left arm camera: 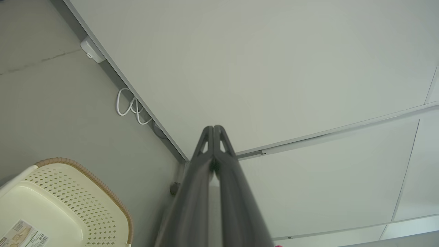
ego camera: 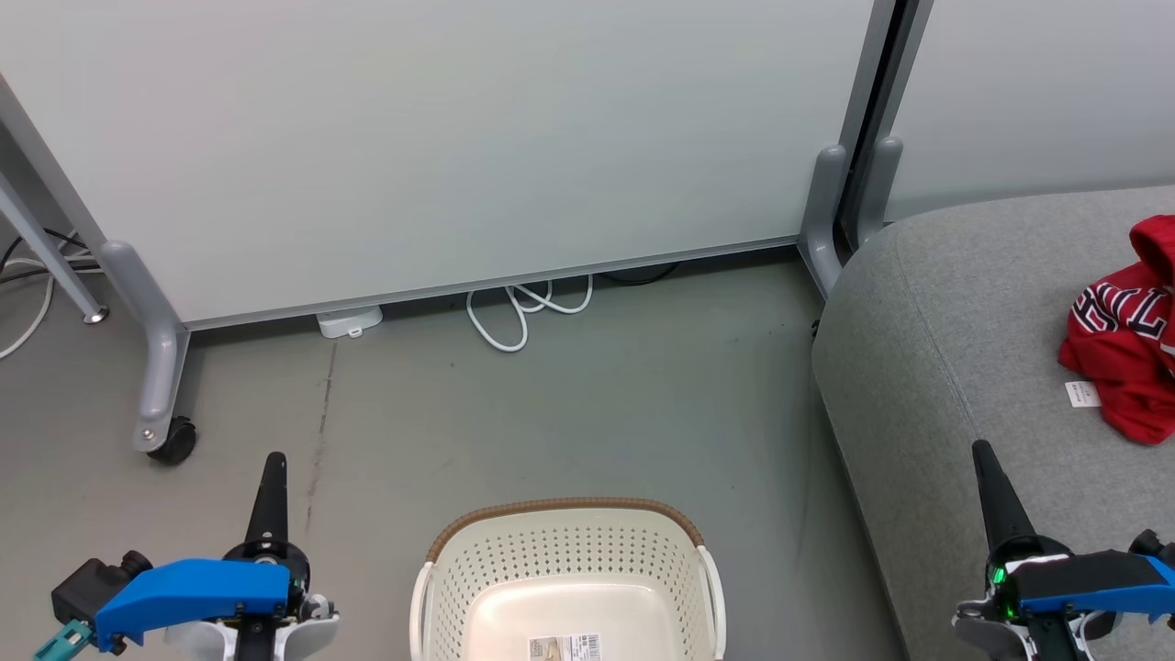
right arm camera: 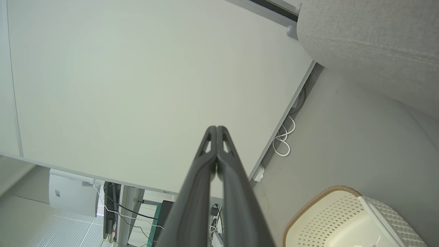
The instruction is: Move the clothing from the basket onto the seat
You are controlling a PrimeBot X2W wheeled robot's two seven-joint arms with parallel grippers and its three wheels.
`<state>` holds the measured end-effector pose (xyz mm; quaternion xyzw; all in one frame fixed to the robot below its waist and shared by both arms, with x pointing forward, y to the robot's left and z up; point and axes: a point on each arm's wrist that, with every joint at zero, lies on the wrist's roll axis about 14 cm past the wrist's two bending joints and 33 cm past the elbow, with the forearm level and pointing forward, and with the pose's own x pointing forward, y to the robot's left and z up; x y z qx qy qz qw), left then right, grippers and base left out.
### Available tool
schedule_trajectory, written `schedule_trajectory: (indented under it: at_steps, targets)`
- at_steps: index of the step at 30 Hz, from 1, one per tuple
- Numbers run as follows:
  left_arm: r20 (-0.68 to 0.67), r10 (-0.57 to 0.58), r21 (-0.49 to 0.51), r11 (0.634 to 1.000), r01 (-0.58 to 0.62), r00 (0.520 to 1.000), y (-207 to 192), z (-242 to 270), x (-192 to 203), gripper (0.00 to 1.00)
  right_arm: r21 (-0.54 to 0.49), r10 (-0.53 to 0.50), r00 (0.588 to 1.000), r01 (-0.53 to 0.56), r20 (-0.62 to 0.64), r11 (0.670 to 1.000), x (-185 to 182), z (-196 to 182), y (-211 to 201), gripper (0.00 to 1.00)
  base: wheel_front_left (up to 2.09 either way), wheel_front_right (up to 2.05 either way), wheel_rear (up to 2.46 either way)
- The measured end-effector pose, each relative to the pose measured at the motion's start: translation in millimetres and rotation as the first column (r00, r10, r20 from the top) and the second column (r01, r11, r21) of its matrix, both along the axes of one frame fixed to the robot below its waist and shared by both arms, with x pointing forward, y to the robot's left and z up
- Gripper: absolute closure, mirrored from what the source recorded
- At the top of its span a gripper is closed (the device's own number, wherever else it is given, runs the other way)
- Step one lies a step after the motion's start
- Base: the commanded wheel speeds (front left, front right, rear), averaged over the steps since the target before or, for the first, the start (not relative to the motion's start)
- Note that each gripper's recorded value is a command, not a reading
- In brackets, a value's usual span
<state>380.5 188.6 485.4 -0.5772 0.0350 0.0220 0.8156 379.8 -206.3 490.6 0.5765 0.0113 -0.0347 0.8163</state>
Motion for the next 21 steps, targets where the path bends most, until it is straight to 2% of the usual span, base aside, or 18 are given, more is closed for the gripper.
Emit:
schedule_trajectory:
  at_steps: [21]
  targets:
    - [0.026, 0.017, -0.174, 0.985, -0.012, 1.000, 6.0, 7.9, 3.5, 1.00, 0.171, 0.012, 1.000, -0.016, 0.026, 0.985, 3.9, 6.1, 3.1, 1.00, 0.00, 0.00, 0.00]
